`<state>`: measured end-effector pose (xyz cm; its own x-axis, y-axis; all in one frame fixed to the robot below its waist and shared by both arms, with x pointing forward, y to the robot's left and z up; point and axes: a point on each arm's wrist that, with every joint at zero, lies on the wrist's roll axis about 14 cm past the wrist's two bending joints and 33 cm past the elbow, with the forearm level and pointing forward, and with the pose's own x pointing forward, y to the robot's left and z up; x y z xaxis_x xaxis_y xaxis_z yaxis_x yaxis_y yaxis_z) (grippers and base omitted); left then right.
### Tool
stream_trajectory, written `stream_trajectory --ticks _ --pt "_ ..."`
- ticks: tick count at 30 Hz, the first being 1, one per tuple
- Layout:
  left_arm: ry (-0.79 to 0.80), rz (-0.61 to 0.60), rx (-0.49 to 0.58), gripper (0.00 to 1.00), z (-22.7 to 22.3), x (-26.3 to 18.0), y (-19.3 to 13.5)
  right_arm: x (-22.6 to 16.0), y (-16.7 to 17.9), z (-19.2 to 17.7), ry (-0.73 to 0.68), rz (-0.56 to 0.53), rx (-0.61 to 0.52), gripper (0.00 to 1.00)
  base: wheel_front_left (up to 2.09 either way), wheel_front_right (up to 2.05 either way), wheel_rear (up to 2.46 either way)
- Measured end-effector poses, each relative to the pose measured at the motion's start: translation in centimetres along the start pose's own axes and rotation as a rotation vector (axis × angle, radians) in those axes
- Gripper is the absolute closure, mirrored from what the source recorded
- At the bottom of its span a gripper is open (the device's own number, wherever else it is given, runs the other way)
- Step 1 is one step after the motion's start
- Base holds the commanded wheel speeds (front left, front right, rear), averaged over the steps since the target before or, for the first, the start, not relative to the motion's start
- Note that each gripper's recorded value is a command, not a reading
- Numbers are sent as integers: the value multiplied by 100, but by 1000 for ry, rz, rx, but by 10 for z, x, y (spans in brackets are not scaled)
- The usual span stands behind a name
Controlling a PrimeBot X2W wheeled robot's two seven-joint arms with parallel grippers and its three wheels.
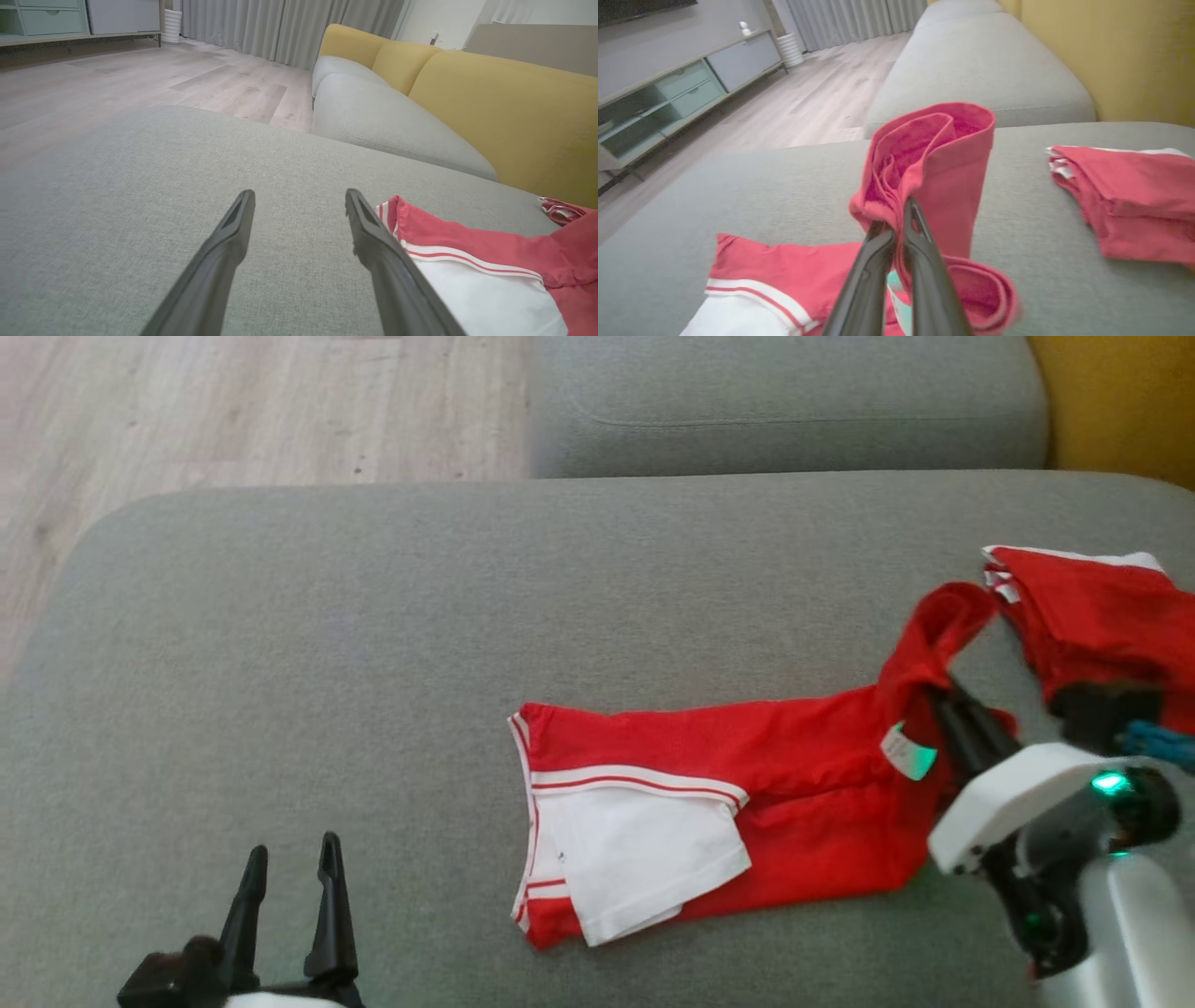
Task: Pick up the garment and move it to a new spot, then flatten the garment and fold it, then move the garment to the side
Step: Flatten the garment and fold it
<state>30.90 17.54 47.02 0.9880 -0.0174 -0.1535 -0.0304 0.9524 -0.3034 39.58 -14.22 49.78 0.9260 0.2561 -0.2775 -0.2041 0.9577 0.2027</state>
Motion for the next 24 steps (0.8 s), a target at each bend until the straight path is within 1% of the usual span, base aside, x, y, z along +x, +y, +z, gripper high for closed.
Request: stream_trajectory --ticks 3,6,8,9,12,18,20,24 --pt "-1 18 -3 0 0 -3 5 5 27 -2 8 75 -1 100 0 0 0" --pt "-3 38 -8 0 -1 -6 10 11 62 -13 42 169 3 100 0 0 0" --pt "-5 52 -11 0 0 -7 13 14 87 -25 80 235 6 100 0 0 0" --pt "-11 64 -13 0 1 -8 16 18 108 -36 112 293 11 100 0 0 0" --pt "-25 83 -16 0 5 -8 21 21 134 -57 174 367 9 100 0 0 0" --pt "-32 112 -22 0 6 -12 29 19 171 -96 282 480 27 100 0 0 0" --pt "-26 117 -22 0 4 -14 31 18 181 -102 306 513 42 100 0 0 0" --pt "-24 125 -24 0 2 -14 33 23 189 -110 330 536 39 100 0 0 0"
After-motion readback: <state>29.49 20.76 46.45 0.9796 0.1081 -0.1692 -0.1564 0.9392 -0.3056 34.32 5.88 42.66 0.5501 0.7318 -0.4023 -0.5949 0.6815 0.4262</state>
